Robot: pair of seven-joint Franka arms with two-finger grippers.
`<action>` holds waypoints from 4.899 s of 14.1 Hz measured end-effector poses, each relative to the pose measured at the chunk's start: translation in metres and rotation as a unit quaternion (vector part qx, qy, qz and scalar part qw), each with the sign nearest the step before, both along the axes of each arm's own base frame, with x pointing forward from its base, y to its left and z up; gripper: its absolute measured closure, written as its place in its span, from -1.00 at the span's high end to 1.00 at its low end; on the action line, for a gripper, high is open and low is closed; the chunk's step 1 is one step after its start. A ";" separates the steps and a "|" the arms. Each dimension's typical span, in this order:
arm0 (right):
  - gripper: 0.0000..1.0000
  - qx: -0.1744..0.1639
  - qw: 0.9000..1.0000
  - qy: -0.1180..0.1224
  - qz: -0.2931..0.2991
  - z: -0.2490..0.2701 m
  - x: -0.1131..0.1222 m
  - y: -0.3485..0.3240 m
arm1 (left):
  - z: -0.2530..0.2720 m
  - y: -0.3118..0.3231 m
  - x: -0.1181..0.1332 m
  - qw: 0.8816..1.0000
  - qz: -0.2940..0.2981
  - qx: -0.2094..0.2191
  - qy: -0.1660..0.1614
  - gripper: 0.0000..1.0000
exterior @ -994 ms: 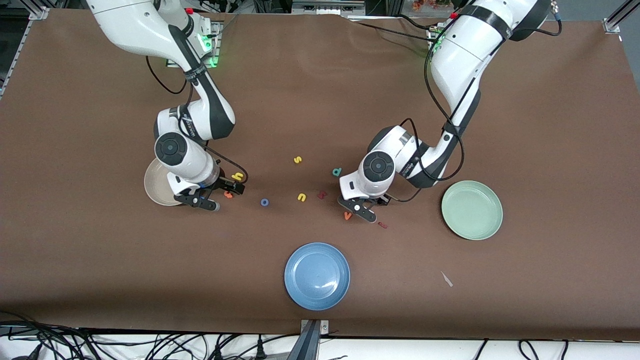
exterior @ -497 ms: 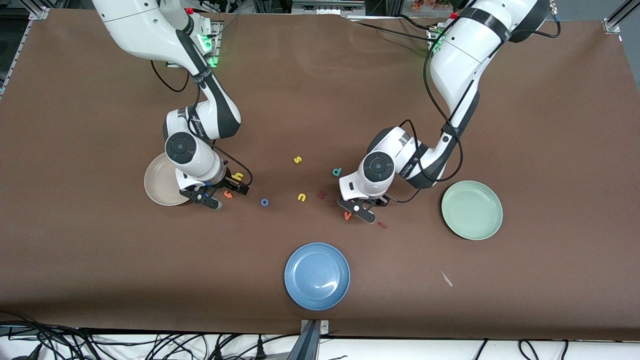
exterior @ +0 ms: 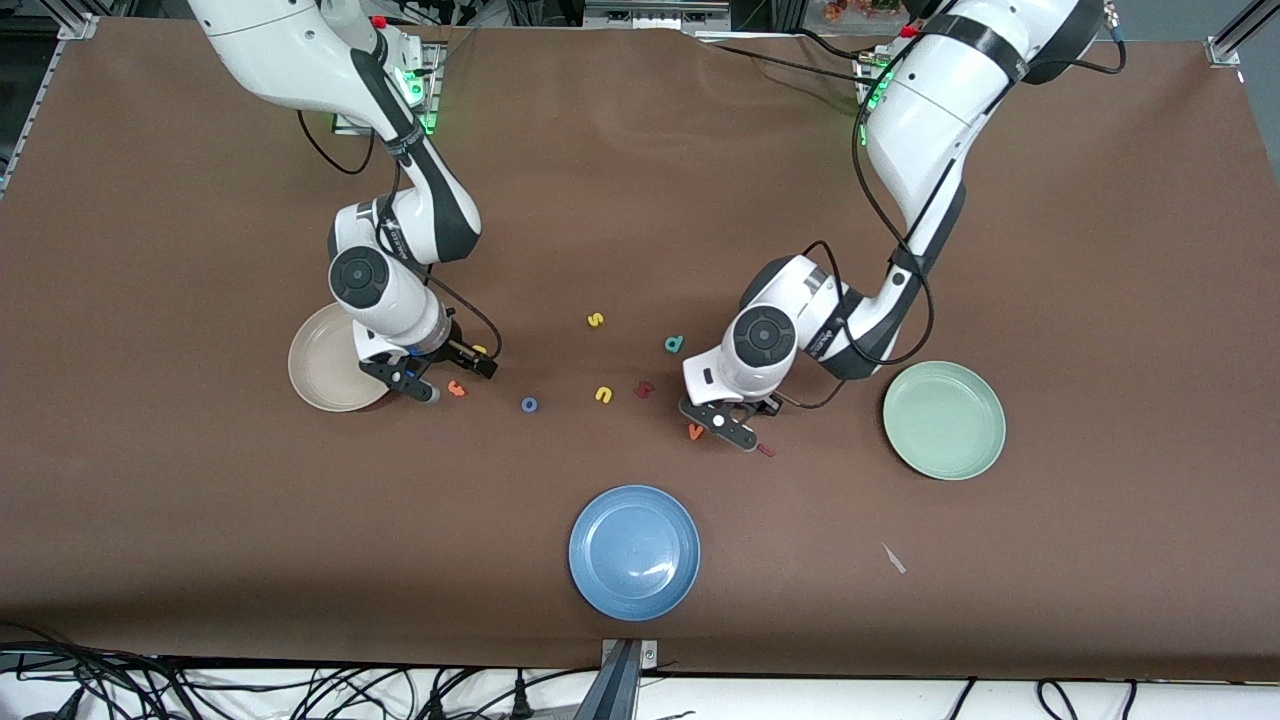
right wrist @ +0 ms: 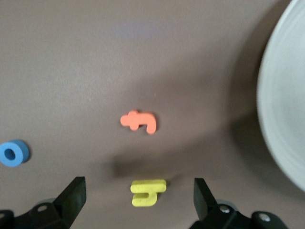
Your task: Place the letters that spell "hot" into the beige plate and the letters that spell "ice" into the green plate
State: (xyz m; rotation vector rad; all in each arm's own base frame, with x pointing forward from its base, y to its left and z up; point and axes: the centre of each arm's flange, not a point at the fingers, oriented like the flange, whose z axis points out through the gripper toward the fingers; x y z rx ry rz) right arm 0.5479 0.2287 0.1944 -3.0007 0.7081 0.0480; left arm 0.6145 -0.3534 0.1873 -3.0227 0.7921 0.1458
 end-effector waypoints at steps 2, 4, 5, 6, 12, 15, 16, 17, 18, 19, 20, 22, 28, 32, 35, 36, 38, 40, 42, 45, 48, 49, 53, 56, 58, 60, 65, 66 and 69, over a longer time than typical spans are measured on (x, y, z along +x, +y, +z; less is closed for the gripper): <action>1.00 0.004 1.000 -0.010 0.000 -0.003 -0.006 0.003 | 0.025 0.026 0.012 1.000 0.018 0.017 0.015 -0.50; 1.00 0.005 1.000 -0.017 -0.001 -0.011 -0.015 0.001 | 0.052 0.063 0.021 0.998 0.040 0.039 0.038 -0.50; 1.00 0.004 1.000 -0.016 -0.001 -0.015 -0.018 0.000 | 0.060 0.086 0.027 0.996 0.049 0.047 0.048 -0.50; 1.00 0.004 1.000 -0.016 -0.002 -0.016 -0.020 -0.001 | 0.065 0.109 0.033 0.995 0.058 0.052 0.059 -0.50; 0.94 0.004 1.000 -0.019 -0.003 -0.021 -0.024 -0.003 | 0.039 0.234 0.053 0.990 0.090 0.050 0.099 -0.50; 0.66 0.005 1.000 -0.020 -0.002 -0.023 -0.025 -0.003 | 0.023 0.261 0.060 0.991 0.081 0.069 0.084 -0.50; 0.66 0.005 1.000 -0.020 -0.001 -0.023 -0.026 -0.001 | 0.017 0.266 0.062 0.992 0.078 0.069 0.077 -0.50; 0.55 0.006 1.000 -0.020 0.001 -0.023 -0.027 0.000 | 0.010 0.269 0.063 0.992 0.075 0.065 0.076 -0.50; 0.37 0.006 1.000 -0.020 0.001 -0.023 -0.027 0.001 | 0.003 0.272 0.063 0.992 0.072 0.063 0.077 -0.50; 0.37 0.006 1.000 -0.020 0.001 -0.023 -0.027 0.001 | -0.001 0.273 0.063 0.992 0.070 0.062 0.079 -0.50; 0.22 0.006 1.000 -0.020 0.001 -0.023 -0.028 0.001 | -0.002 0.273 0.062 0.993 0.069 0.062 0.079 -0.37; 0.04 0.007 1.000 -0.021 0.001 -0.022 -0.028 0.002 | 0.002 0.267 0.063 0.993 0.065 0.060 0.080 0.02; -0.38 0.009 1.000 -0.025 0.003 -0.020 -0.027 0.004 | 0.072 0.178 0.040 0.993 0.036 0.047 0.104 1.00; -0.38 0.009 1.000 -0.025 0.003 -0.020 -0.027 0.004 | 0.083 0.113 0.019 0.994 0.030 0.021 0.101 1.00; -0.11 0.010 1.000 -0.024 0.003 -0.018 -0.025 0.007 | 0.077 0.064 0.002 0.996 0.024 0.011 0.082 0.98; 0.06 0.009 1.000 -0.017 0.004 -0.017 -0.024 0.009 | 0.073 0.045 -0.005 0.997 0.022 0.007 0.075 0.92; 0.34 0.005 1.000 0.000 0.006 -0.012 -0.021 0.011 | 0.059 0.018 -0.017 0.998 0.016 -0.008 0.058 0.81; 0.38 0.004 1.000 0.008 0.012 -0.007 -0.017 0.014 | 0.043 0.011 -0.023 0.999 0.013 -0.023 0.046 0.80; 0.52 0.002 0.999 0.015 0.030 -0.007 -0.017 0.013 | 0.026 0.010 -0.028 0.999 0.002 -0.022 0.037 0.74; 0.73 -0.001 0.996 0.026 0.083 -0.010 -0.018 0.007 | 0.007 -0.004 -0.041 0.999 0.004 -0.014 0.039 0.57; 0.73 -0.002 0.990 0.029 0.135 -0.011 -0.015 -0.004 | 0.000 -0.022 -0.056 0.999 0.007 -0.007 0.039 0.42; 0.73 -0.002 0.989 0.029 0.148 -0.011 -0.014 -0.007 | -0.003 -0.023 -0.058 0.999 0.001 0.003 0.032 0.40; 0.73 0.000 0.986 0.024 0.164 -0.009 -0.009 -0.011 | -0.011 -0.018 -0.059 0.999 0.001 0.019 0.026 0.25; 0.73 0.000 0.986 0.021 0.167 -0.009 -0.004 -0.009 | -0.016 -0.017 -0.062 0.999 0.012 0.023 0.030 0.15; 0.73 0.001 0.985 0.020 0.170 -0.011 -0.001 -0.007 | -0.016 -0.017 -0.063 0.999 0.017 0.023 0.029 -0.23; 0.73 0.000 0.984 0.022 0.177 -0.015 -0.001 -0.007 | -0.015 -0.017 -0.062 0.999 0.021 0.023 0.028 -0.34; 0.67 0.002 0.984 0.017 0.180 -0.017 0.009 -0.003 | -0.001 0.006 -0.043 0.998 0.041 0.032 0.025 -0.49; 0.67 0.002 0.983 0.016 0.180 -0.018 0.010 -0.003 | 0.010 0.019 -0.035 0.998 0.044 0.042 0.028 -0.49; 0.59 0.001 0.983 0.018 0.182 -0.022 0.011 -0.002 | 0.050 0.076 -0.013 0.996 0.028 0.075 0.046 -0.49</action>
